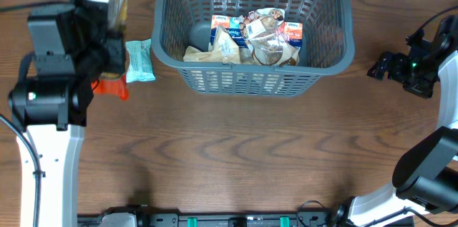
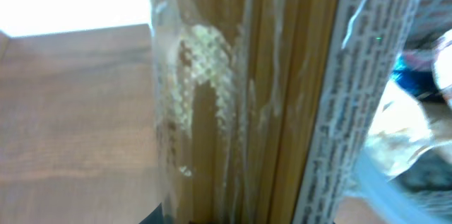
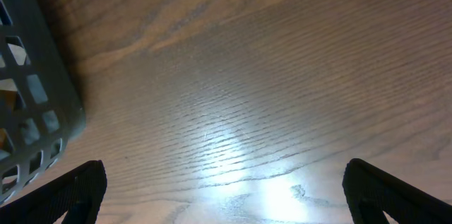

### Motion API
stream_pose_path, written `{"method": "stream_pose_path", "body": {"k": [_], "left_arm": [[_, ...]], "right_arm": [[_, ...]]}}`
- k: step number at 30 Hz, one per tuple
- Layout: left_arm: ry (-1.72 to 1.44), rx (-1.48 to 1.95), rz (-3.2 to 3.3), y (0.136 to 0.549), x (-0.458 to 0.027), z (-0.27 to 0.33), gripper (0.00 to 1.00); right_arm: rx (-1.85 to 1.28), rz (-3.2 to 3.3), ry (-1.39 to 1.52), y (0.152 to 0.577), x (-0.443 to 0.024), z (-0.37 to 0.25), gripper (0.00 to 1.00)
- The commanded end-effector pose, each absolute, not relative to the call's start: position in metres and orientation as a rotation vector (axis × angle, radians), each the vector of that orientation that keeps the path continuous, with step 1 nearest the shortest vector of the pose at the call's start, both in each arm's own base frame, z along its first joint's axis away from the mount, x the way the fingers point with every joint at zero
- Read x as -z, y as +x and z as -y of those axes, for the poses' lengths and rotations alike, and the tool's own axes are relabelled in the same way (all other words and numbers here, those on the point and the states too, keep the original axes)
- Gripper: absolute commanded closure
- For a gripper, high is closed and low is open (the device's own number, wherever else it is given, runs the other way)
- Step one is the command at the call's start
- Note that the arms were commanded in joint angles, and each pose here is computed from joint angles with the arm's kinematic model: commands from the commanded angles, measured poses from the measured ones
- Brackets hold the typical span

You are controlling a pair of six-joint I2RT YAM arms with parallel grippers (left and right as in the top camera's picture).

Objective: Pack container
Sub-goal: 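Lift the spaghetti pack and lower it into the basket with the left gripper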

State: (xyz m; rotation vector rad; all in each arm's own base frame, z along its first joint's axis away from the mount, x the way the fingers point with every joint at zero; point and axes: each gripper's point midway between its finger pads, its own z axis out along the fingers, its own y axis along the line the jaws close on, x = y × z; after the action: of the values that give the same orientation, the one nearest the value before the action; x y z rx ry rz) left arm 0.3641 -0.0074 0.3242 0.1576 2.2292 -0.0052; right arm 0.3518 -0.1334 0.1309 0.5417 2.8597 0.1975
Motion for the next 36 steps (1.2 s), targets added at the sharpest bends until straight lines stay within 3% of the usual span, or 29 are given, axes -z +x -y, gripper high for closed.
{"method": "stream_pose_path", "body": {"k": [1,18,36], "left_arm": [[0.194,0.022,-2.118,0.375,-0.367,0.023,0.94],[0.661,-0.110,-1.933,0.405,-0.414,0.132,0.94],[1.214,-0.175,-1.868,0.401,-0.347,0.222,0.94]], "right_arm": [[-0.210,-2.864,0.528,0.351,-0.129,0.133,0.01],[-0.210,-2.866,0.527,0.351,-0.129,0.132,0.01],[-0.210,-2.866,0.528,0.351,-0.129,0.133,0.01]]}}
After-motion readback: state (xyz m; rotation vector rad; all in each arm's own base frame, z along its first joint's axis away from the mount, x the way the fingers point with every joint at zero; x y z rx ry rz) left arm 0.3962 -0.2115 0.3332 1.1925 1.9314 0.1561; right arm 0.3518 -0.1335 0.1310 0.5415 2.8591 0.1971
